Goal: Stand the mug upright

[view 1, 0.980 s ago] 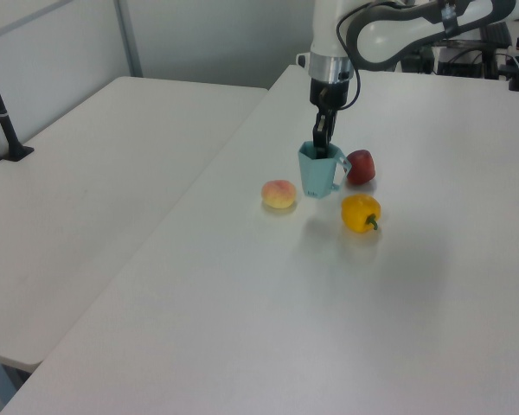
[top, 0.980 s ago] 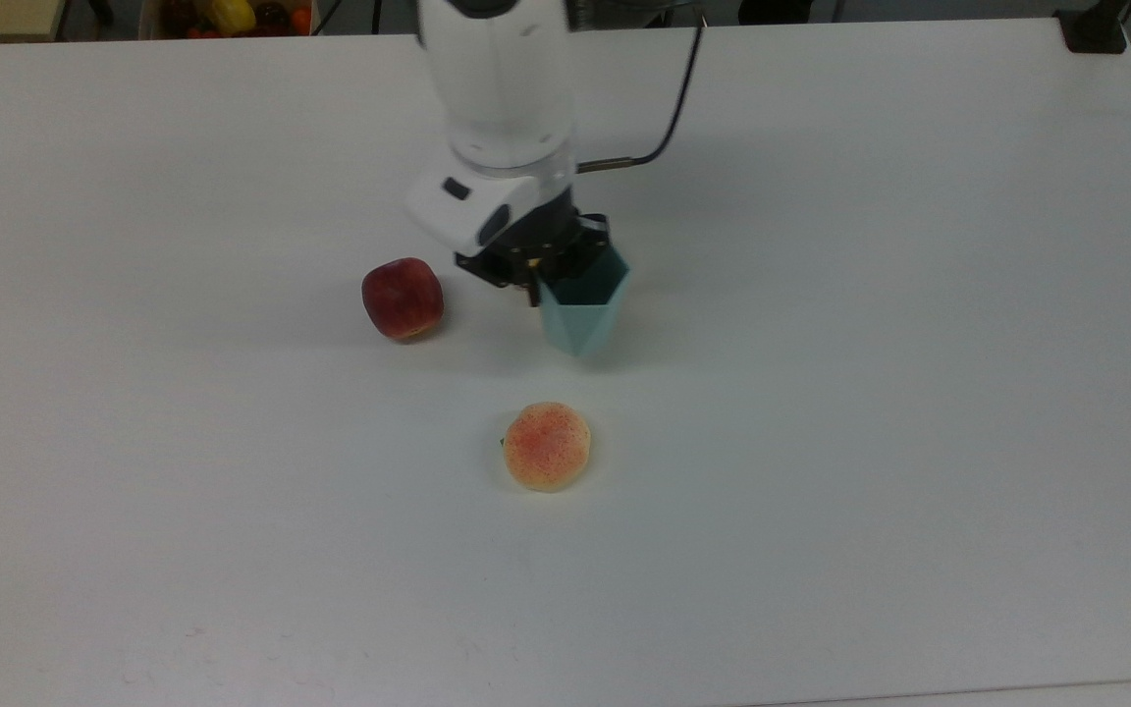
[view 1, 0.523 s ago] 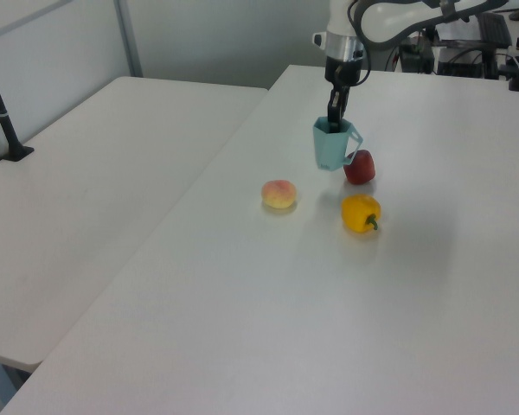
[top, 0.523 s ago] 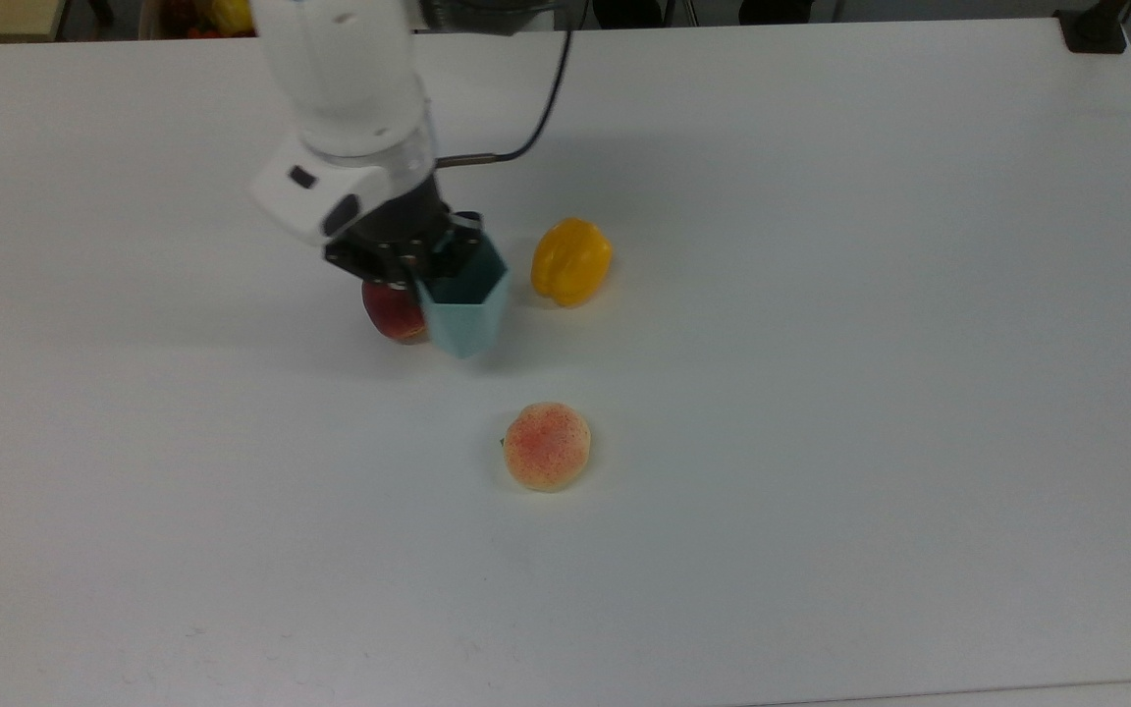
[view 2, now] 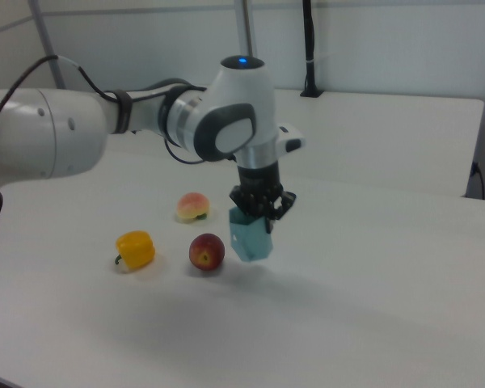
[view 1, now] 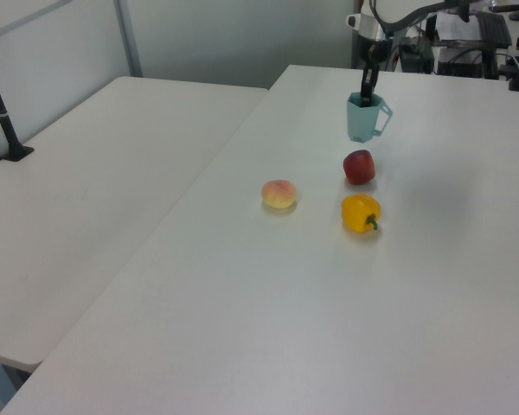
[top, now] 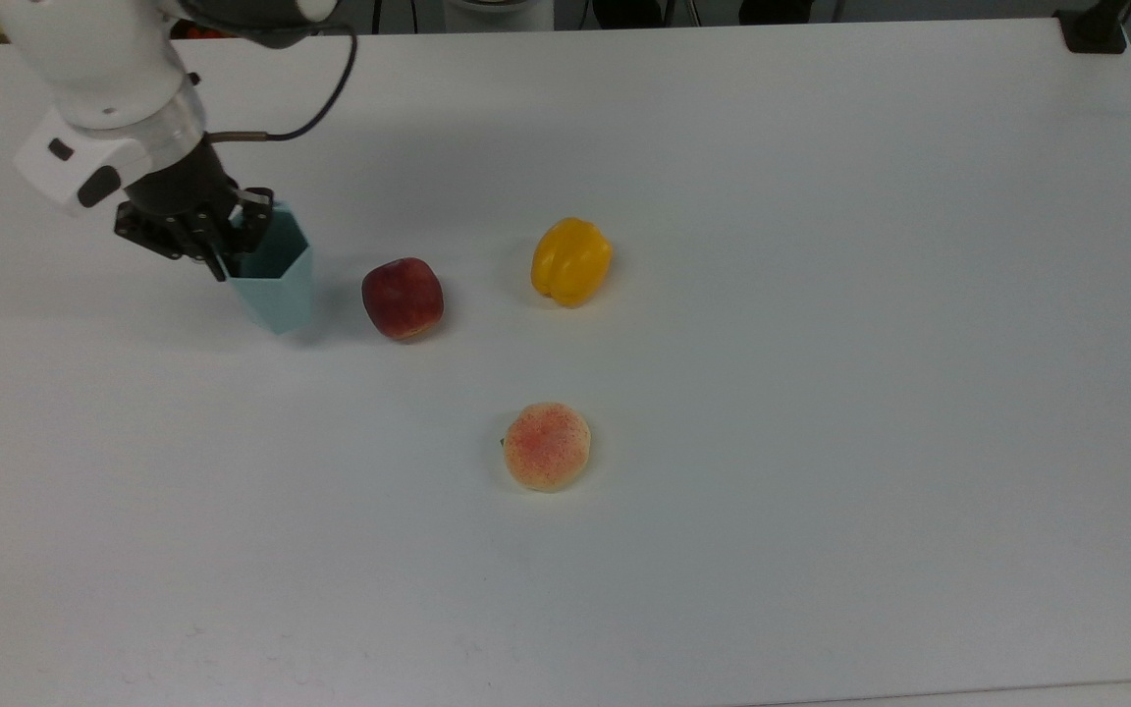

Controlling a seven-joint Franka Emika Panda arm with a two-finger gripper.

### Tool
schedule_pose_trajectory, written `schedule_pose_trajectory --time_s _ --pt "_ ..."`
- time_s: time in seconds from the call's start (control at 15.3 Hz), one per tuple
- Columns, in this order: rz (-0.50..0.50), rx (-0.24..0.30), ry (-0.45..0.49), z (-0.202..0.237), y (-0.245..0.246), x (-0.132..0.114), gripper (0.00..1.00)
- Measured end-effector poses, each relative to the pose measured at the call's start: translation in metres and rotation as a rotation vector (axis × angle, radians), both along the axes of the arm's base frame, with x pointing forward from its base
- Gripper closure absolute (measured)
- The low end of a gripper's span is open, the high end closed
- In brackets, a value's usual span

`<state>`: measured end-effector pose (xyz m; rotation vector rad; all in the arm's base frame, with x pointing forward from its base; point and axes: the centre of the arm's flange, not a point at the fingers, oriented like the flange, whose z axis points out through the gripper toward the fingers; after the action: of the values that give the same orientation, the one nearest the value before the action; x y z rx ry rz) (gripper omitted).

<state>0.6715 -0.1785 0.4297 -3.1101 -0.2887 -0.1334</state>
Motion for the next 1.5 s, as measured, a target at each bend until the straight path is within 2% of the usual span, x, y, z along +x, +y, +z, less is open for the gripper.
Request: schedule_pose_trajectory --time_s 0.26,0.65,0.78,0.85,1.05,1.24,1.37,1.5 --pt "0.106 -0.004 0.034 -0.029 -0.033 -0.006 0.92" --pt "0.134 0.005 0.066 -0.053 -0.028 -0.002 0.90" --pt "0.135 0.006 0.067 -0.054 -0.028 -0.003 0.76" --pt "0.136 0.007 0.070 -0.055 -0.028 -0.003 0.61" --pt "0.136 0.006 0.066 -0.053 -0.026 -0.003 0.30" --pt "0.092 -0.002 0.000 -0.011 -0.015 0.001 0.01" --pt "0.015 -0.004 -0.081 0.045 0.006 -0.001 0.00" --pt "-0.084 0.022 -0.121 0.105 0.035 -0.015 0.00"
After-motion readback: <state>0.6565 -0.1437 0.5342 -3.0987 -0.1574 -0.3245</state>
